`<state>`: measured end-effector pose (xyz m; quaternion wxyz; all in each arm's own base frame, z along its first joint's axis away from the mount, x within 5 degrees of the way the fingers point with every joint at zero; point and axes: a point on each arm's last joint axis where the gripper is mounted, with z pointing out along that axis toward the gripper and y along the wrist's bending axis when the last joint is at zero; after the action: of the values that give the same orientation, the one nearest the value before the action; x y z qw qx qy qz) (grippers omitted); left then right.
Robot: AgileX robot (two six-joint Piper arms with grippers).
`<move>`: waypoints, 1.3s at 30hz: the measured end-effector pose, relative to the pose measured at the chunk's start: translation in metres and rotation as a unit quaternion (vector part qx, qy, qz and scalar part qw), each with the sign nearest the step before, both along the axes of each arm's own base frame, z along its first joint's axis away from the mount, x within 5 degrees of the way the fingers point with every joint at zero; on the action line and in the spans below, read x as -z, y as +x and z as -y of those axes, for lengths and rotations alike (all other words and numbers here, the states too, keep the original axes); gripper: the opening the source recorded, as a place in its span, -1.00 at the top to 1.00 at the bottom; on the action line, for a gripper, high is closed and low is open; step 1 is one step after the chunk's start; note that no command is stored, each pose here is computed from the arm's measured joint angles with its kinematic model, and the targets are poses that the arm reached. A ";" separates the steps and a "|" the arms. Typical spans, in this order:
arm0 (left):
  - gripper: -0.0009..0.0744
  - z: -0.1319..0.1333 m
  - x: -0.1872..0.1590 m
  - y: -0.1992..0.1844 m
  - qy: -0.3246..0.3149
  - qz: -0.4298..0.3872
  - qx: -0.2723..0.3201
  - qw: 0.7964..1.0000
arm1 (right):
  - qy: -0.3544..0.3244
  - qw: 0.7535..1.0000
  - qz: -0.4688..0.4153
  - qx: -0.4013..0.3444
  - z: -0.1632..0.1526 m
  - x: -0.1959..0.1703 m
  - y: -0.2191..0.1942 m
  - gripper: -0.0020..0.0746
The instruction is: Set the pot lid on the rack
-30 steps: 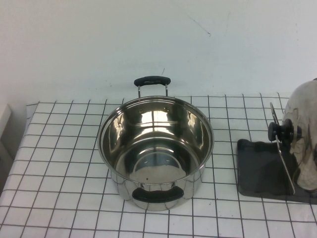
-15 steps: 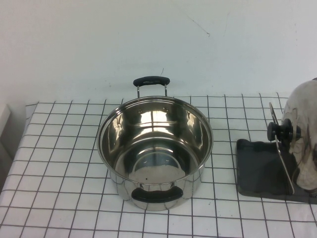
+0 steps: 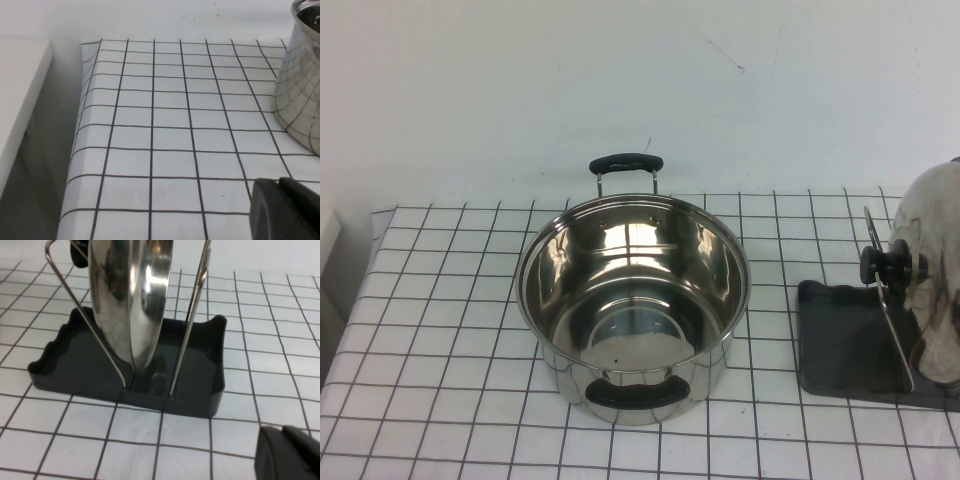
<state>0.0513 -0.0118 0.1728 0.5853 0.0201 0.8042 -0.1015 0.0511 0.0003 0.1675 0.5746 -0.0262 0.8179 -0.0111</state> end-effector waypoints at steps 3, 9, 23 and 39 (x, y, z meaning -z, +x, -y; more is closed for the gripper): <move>0.98 0.000 0.000 0.000 0.006 0.001 0.001 1.000 | 0.000 1.000 0.000 0.000 0.000 0.000 0.000 0.95; 0.98 -0.001 0.000 0.000 0.003 0.000 -0.007 1.000 | 0.000 1.000 0.000 0.000 0.000 0.000 0.000 0.95; 0.98 0.000 0.000 0.000 0.010 0.001 0.016 1.000 | 0.000 1.000 0.000 0.000 0.000 0.000 0.000 0.95; 0.98 0.000 0.000 0.000 0.011 0.001 0.016 1.000 | 0.000 1.000 0.000 0.000 0.000 0.000 0.000 0.95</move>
<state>0.0511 -0.0122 0.1726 0.5844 0.0394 0.8040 -0.1022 0.0511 0.0003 0.1675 0.5746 -0.0262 0.8179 -0.0111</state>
